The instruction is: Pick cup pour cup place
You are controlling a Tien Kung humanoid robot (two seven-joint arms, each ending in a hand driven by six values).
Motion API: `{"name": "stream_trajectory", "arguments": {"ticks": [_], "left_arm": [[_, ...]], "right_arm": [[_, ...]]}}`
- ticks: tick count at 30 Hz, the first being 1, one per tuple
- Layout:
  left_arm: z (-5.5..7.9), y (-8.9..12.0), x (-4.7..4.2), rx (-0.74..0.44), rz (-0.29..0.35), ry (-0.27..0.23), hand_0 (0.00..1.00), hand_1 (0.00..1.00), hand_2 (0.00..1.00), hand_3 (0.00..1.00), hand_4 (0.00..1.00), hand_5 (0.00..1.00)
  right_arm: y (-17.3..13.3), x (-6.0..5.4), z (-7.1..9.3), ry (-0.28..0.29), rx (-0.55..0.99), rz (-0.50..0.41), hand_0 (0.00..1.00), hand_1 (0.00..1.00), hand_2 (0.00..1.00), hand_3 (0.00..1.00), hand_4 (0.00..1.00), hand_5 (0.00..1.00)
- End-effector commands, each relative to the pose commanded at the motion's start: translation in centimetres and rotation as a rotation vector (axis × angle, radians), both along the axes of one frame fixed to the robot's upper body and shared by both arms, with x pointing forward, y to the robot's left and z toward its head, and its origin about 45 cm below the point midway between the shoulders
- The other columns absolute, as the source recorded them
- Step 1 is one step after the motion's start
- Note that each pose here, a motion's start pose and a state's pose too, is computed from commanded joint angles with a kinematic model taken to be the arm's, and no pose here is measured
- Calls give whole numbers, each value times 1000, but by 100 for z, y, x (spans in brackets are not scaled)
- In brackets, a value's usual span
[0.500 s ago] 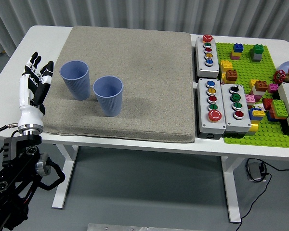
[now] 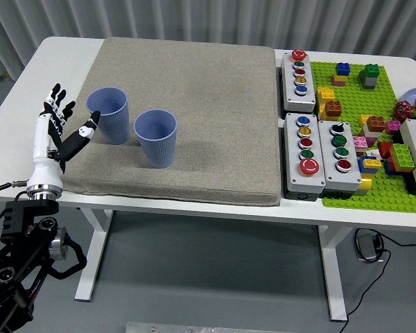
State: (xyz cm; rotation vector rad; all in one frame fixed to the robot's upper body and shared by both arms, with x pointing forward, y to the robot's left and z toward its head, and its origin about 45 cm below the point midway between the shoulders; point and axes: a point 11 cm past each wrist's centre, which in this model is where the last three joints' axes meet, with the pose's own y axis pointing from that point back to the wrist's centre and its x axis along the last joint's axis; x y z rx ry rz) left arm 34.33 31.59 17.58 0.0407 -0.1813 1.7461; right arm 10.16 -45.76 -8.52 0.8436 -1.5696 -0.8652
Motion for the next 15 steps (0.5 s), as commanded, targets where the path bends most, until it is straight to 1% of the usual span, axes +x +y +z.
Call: {"name": "stream_trajectory", "arguments": {"ticks": [2,5,6,9,15], "left_arm": [[-71,22,2,-9,2,27,918,913,998,998,805,193],[-128,33,28,2,-3,52,918,913,998,998,805,193],[-134,33,33,5,-5,55,921,918,998,998,801,174],[-161,23,63,54,-25,73,921,918,998,998,801,174],[-222,18,87,136,-58,108,925,922,998,998,799,168]], "right_arm": [[1,-3,-1,-1,0,-2,685,637,579,582,2,184],[1,2,0,-2,1,-3,685,637,579,582,2,184],[1,4,0,-3,1,-3,684,637,579,582,2,184],[2,20,3,-6,1,-5,684,637,579,582,2,184],[4,38,7,-11,1,-8,685,637,579,582,2,184]]}}
